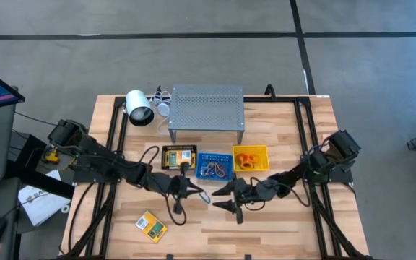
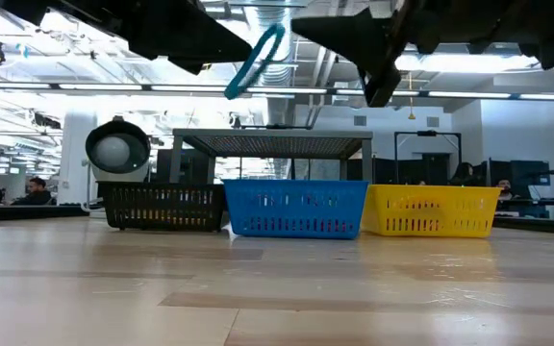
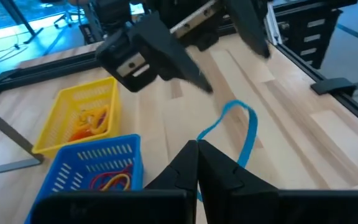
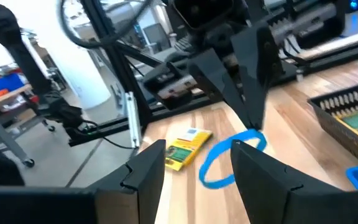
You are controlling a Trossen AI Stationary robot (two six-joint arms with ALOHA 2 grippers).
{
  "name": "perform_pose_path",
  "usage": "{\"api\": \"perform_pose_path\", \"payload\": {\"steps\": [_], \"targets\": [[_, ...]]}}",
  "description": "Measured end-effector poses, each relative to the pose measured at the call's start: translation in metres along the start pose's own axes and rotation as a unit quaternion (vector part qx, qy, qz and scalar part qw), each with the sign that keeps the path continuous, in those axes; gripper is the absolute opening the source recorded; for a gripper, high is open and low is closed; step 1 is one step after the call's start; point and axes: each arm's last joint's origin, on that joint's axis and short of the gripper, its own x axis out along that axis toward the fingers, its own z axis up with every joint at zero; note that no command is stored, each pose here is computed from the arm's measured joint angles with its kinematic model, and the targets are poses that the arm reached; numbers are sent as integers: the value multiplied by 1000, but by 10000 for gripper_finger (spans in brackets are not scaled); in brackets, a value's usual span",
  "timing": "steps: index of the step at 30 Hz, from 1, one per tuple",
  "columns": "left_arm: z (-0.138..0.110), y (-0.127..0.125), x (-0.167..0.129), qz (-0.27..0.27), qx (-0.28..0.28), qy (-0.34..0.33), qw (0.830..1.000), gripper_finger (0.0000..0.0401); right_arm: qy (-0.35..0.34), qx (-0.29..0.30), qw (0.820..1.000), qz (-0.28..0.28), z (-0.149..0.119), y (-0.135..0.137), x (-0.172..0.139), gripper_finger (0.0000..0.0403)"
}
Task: Pick & Place Office Desk Supplies
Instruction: Put the blue rubber band into the blue bin
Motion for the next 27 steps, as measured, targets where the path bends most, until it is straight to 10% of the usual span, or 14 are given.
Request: {"api": "perform_pose_path", "payload": {"steps": [27], "targets": [[1,14,4,54,-12,-6,998,0,11,39,998,-54,2,-7,8,177]]}}
